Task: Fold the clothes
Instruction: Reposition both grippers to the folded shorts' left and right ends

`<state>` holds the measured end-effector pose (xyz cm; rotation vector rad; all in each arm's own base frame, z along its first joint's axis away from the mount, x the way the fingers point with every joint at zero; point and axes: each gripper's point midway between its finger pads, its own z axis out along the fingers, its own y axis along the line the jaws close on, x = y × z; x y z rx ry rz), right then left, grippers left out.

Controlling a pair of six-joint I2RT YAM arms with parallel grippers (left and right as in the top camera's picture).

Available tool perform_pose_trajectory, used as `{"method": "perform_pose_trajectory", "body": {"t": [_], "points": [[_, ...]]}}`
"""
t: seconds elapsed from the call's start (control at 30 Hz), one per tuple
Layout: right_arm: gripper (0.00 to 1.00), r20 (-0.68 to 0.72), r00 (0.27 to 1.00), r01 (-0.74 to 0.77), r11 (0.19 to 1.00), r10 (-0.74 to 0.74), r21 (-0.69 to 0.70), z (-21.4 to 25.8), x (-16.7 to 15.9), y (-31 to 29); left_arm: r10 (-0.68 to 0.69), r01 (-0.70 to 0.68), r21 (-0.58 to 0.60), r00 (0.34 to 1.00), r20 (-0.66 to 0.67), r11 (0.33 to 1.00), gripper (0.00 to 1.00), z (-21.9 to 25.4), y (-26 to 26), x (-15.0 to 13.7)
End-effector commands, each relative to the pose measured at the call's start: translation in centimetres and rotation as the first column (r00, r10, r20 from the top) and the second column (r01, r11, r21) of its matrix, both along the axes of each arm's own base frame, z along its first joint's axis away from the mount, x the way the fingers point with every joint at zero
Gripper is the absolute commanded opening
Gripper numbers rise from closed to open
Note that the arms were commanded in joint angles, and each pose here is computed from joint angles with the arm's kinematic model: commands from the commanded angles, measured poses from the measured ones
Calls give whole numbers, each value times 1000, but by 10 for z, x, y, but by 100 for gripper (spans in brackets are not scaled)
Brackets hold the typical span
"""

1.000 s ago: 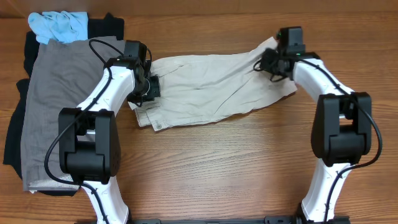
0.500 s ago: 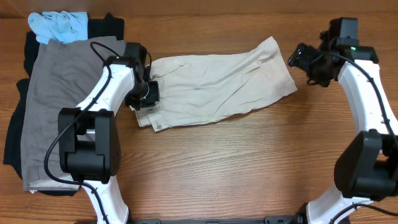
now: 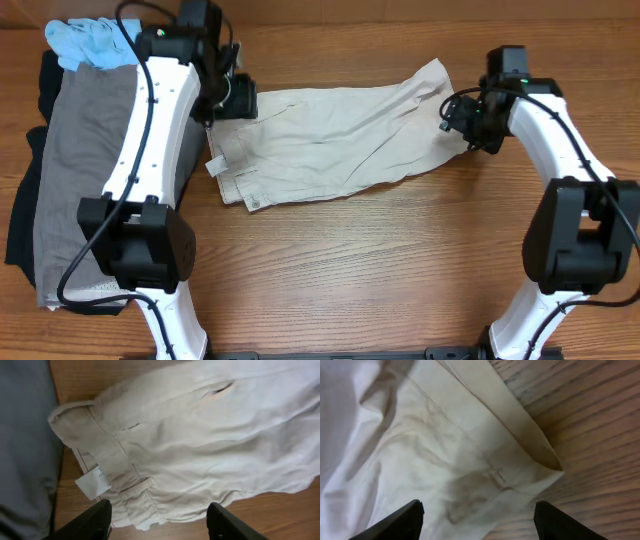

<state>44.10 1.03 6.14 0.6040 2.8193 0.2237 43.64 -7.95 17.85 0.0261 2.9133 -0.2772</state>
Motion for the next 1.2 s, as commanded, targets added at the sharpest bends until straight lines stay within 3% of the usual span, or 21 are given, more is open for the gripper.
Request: {"method": "perform_pose_trajectory", "body": {"t": [0.0,0.27,0.37,0.47,0.5,0.63,0.73,0.83,0.87,0.9,0.93,1.17], "points": [[75,-27,1000,14,996,-16,-84,-19,0,-2,-33,30,45,998,55,999,65,21,1,4],[86,-39,999,22,979,-31,-204,-45,6,-4,-30,27,95,999,30,995,63,23,6,-4],[86,-37,999,24,977,-33,-212,-49,8,-5,-30,27,97,999,27,995,63,22,7,-4],[53,-48,998,29,970,-42,-243,-57,8,-11,-30,27,95,999,28,995,64,22,6,-4],[48,-53,998,30,968,-45,-248,-60,7,-12,-30,27,95,999,28,995,65,22,6,-4],[45,-99,994,16,971,-40,-238,-81,2,-9,-23,21,91,999,23,996,70,22,4,-5],[53,-145,989,-6,980,-23,-197,-99,-4,-1,-30,27,91,999,23,996,70,22,0,-6],[53,-179,984,-13,983,-20,-182,-106,-11,1,-34,32,90,999,23,995,71,22,-4,-6],[45,-186,982,-12,983,-23,-183,-106,-13,0,-37,34,89,999,23,995,71,22,-6,-7],[30,-193,981,-9,983,-27,-183,-106,-14,-2,-39,37,89,999,23,995,71,22,-7,-7],[4,-208,977,4,983,-43,-184,-105,-17,-8,-43,41,89,999,23,995,71,22,-9,-7],[4,-298,931,165,970,-213,-178,-104,-44,-60,-58,55,90,998,23,994,73,22,-15,-9]]}}
